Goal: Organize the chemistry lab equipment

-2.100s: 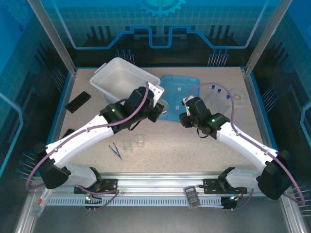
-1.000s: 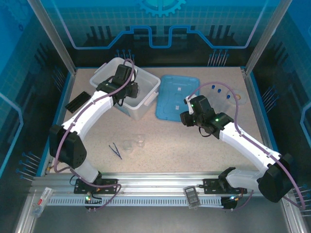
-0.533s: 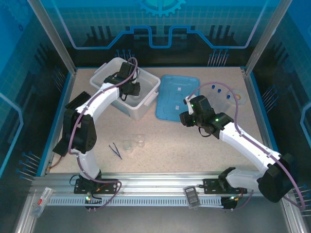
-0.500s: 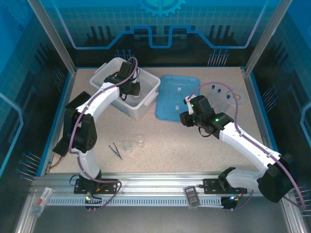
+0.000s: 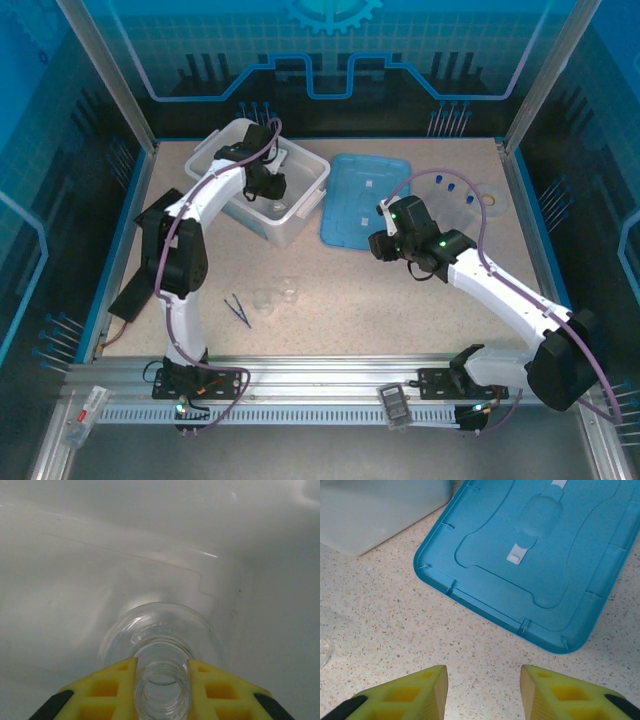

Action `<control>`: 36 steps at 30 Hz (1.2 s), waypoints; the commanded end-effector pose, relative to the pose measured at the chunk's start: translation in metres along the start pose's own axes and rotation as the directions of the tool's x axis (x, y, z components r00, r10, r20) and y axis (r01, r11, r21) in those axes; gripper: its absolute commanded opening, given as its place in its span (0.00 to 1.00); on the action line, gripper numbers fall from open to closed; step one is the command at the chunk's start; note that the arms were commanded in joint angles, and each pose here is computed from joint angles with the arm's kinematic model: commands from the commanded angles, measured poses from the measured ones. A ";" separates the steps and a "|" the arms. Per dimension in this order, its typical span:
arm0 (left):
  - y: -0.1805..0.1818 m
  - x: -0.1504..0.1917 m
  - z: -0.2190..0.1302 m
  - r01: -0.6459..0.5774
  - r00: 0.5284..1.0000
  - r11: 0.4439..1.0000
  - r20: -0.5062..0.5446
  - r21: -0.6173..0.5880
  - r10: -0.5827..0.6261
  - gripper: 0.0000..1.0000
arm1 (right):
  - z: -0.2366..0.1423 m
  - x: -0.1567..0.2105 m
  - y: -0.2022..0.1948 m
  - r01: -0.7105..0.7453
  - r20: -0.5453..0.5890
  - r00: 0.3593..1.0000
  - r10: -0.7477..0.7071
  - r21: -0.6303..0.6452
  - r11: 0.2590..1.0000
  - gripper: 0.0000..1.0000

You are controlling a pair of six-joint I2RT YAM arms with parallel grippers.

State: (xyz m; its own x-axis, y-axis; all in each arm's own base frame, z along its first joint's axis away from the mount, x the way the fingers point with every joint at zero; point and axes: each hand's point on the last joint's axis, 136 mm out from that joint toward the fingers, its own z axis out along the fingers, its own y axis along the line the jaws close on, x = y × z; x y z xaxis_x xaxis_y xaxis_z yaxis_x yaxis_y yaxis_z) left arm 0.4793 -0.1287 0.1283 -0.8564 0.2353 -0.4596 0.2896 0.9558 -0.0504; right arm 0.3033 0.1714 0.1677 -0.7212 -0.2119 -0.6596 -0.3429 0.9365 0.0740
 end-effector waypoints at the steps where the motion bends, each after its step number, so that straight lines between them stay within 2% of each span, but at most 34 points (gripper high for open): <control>1: -0.009 0.000 0.000 -0.062 0.998 0.996 -0.017 0.060 0.063 0.09 | -0.002 -0.010 -0.001 -0.012 0.021 1.000 0.012 -0.009 1.000 0.44; 23: -0.023 0.045 0.010 -0.144 0.972 0.988 -0.179 0.056 0.152 0.13 | -0.004 -0.008 -0.003 -0.023 0.025 0.999 0.023 -0.008 1.000 0.45; 36: -0.041 0.068 0.000 -0.165 0.952 0.983 -0.247 0.076 0.179 0.12 | -0.004 -0.007 -0.003 -0.026 0.027 0.999 0.026 -0.009 1.000 0.45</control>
State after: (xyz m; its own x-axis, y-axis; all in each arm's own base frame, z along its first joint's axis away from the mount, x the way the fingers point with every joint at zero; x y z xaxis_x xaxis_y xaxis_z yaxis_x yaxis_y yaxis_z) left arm 0.4249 -0.1523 0.0961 -0.8702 0.4189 -0.2594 0.4424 0.8961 -0.0370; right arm 0.3038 0.1708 0.1676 -0.7229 -0.2082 -0.6588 -0.3407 0.9369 0.0779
